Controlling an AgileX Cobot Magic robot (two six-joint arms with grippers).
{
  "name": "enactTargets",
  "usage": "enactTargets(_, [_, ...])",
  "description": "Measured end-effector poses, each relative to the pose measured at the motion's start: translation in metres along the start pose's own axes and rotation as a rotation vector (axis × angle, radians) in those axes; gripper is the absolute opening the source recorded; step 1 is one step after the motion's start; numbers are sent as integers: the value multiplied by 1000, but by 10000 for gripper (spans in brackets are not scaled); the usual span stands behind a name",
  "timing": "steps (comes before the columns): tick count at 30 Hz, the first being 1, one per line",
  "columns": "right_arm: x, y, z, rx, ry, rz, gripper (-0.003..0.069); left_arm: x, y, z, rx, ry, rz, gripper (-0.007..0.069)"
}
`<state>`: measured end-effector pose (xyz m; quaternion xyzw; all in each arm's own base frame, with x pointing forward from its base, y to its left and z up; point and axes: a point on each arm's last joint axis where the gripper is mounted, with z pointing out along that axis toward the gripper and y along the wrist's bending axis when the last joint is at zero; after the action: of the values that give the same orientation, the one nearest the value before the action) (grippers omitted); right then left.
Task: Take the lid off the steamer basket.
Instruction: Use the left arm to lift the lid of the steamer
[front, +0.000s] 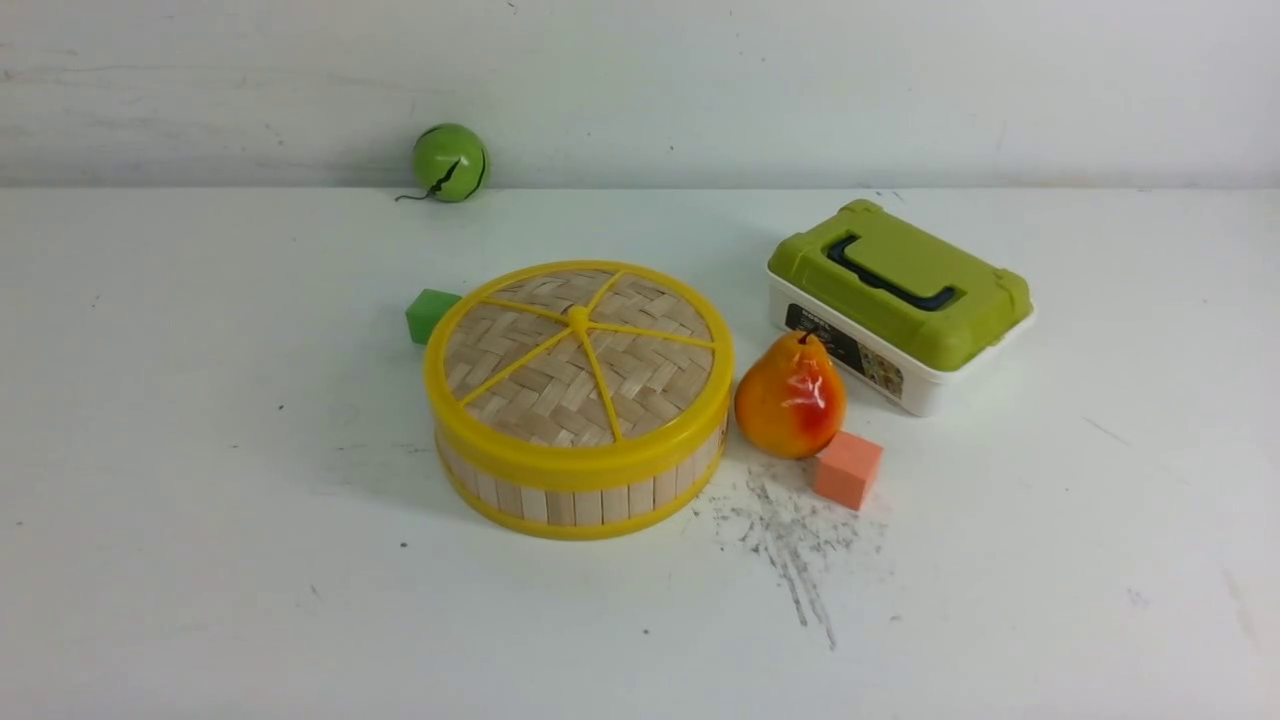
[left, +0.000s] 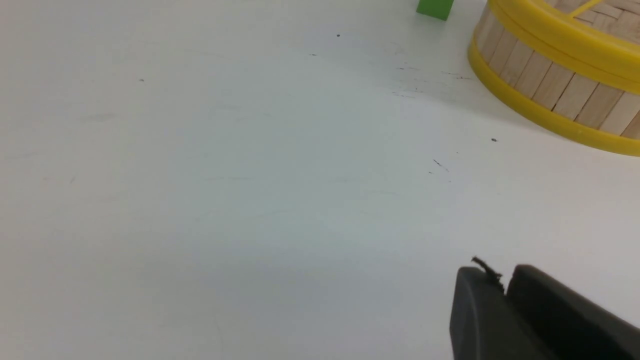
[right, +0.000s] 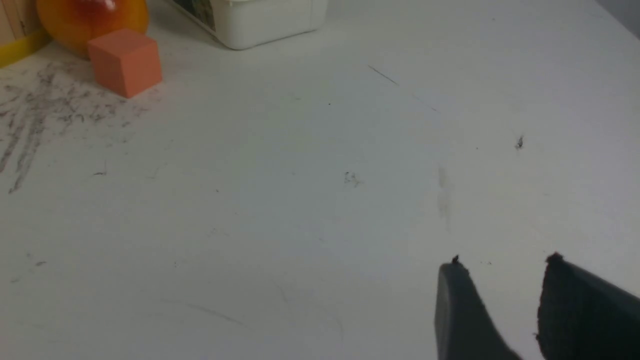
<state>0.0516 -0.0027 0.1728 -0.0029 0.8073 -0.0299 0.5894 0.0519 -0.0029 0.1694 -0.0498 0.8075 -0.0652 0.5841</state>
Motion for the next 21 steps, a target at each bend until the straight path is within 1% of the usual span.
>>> enactTargets(14, [0,0,0,0,0,0,240,-1,0,0,1,-6,-2,89])
enactTargets(18, [0,0,0,0,0,0,240,-4,-1,0,11,-47,-10,93])
enactTargets(21, [0,0,0,0,0,0,240,-11,-2,-1,27,-122,-29,96])
